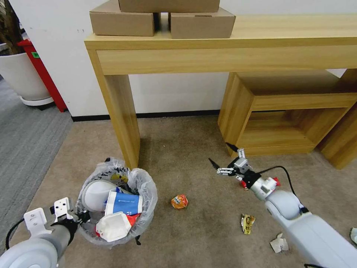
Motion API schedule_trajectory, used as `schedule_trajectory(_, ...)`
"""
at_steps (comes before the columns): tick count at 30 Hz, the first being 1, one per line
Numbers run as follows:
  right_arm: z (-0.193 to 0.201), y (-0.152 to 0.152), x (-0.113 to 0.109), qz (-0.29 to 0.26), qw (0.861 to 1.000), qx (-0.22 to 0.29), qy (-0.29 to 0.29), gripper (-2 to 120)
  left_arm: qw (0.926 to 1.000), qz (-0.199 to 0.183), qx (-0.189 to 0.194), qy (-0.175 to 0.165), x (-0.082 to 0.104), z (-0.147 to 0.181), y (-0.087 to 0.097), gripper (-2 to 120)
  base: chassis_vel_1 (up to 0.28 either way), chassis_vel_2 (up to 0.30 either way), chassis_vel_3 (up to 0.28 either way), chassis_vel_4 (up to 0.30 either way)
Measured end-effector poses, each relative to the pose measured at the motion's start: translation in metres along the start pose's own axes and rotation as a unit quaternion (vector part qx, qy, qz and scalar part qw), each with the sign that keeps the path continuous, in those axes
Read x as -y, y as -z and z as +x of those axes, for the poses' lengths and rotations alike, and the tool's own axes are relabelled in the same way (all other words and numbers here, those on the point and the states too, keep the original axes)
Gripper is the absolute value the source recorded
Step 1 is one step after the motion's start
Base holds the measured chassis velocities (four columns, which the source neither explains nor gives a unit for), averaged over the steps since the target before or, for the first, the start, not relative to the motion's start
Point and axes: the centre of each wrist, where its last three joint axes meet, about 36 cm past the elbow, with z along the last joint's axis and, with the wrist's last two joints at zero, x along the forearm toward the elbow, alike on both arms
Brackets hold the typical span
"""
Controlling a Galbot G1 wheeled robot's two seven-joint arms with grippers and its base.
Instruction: Pick up the trash bin and place the garbage on the floor into it.
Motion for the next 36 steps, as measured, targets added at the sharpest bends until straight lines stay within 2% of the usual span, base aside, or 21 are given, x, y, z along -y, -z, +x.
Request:
schedule_trajectory(2,-0.025,0.003,0.018,0.012,0.998,-0.001,0.058,100,1.0000,0.001,-0.001,0.000,-0.001,-0.002,0.002,0,0.000,0.000,0.000,0.000)
schedule_trajectory(3,-0.040,0.001,0.029,0.022,0.994,-0.005,0.111,100,1.0000,0.001,0.000,0.002,-0.002,-0.004,0.002,0,0.000,0.000,0.000,0.000)
schedule_trajectory(4,-0.040,0.001,0.029,0.022,0.994,-0.005,0.111,100,1.0000,0.001,0.000,0.002,-0.002,-0.004,0.002,0,0.000,0.000,0.000,0.000)
schedule_trajectory(6,-0.062,-0.004,0.044,0.040,0.980,-0.014,0.192,100,1.0000,0.002,0.000,0.005,-0.003,-0.006,0.003,0,0.000,0.000,0.000,0.000)
schedule_trajectory(7,-0.079,-0.007,0.057,0.053,0.969,-0.030,0.238,100,1.0000,0.002,-0.002,0.006,-0.004,-0.008,0.003,0,0.000,0.000,0.000,0.000)
schedule_trajectory(8,-0.079,-0.007,0.057,0.053,0.969,-0.030,0.238,100,1.0000,0.002,-0.002,0.006,-0.004,-0.008,0.003,0,0.000,0.000,0.000,0.000)
schedule_trajectory(10,-0.096,-0.011,0.072,0.065,0.958,-0.048,0.274,100,1.0000,0.002,-0.003,0.009,-0.005,-0.010,0.003,0,0.000,0.000,0.000,0.000)
schedule_trajectory(11,-0.113,-0.015,0.080,0.079,0.946,-0.070,0.308,100,0.9999,0.002,-0.004,0.012,-0.007,-0.013,0.003,0,0.000,0.000,0.000,0.000)
schedule_trajectory(12,-0.113,-0.015,0.080,0.079,0.946,-0.070,0.308,100,0.9999,0.002,-0.004,0.012,-0.007,-0.013,0.003,0,0.000,0.000,0.000,0.000)
schedule_trajectory(13,-0.123,-0.020,0.082,0.089,0.937,-0.084,0.326,100,0.9999,0.001,-0.004,0.015,-0.008,-0.014,0.003,0,0.000,0.000,0.000,0.000)
schedule_trajectory(15,-0.142,-0.026,0.075,0.099,0.927,-0.097,0.348,100,0.9998,0.002,-0.005,0.017,-0.009,-0.016,0.003,0,0.000,0.000,0.000,0.000)
schedule_trajectory(16,-0.142,-0.026,0.075,0.099,0.927,-0.097,0.348,100,0.9998,0.002,-0.005,0.017,-0.009,-0.016,0.003,0,0.000,0.000,0.000,0.000)
schedule_trajectory(19,-0.174,-0.032,0.045,0.097,0.916,-0.105,0.375,100,0.9997,0.004,-0.007,0.022,-0.010,-0.020,0.002,0,0.000,0.000,0.000,0.000)
schedule_trajectory(20,-0.174,-0.032,0.045,0.097,0.916,-0.105,0.375,100,0.9997,0.004,-0.007,0.022,-0.010,-0.020,0.002,0,0.000,0.000,0.000,0.000)
schedule_trajectory(23,-0.194,-0.037,0.021,0.099,0.909,-0.112,0.390,100,0.9996,0.003,-0.010,0.027,-0.011,-0.023,-0.002,0,0.000,0.000,0.000,0.000)
schedule_trajectory(28,-0.208,-0.037,0.010,0.114,0.896,-0.125,0.410,100,0.9995,0.002,-0.012,0.029,-0.011,-0.025,-0.005,0,0.000,0.000,0.000,0.000)
schedule_trajectory(29,-0.214,-0.036,0.008,0.121,0.885,-0.132,0.430,100,0.9995,0.002,-0.013,0.029,-0.010,-0.026,-0.006,0,0.000,0.000,0.000,0.000)
schedule_trajectory(30,-0.215,-0.036,0.007,0.122,0.880,-0.135,0.439,100,0.9995,0.002,-0.013,0.030,-0.010,-0.026,-0.007,0,0.000,0.000,0.000,0.000)
schedule_trajectory(36,-0.210,-0.039,0.004,0.119,0.871,-0.135,0.456,100,0.9994,0.002,-0.015,0.030,-0.010,-0.026,-0.009,0,0.000,0.000,0.000,0.000)
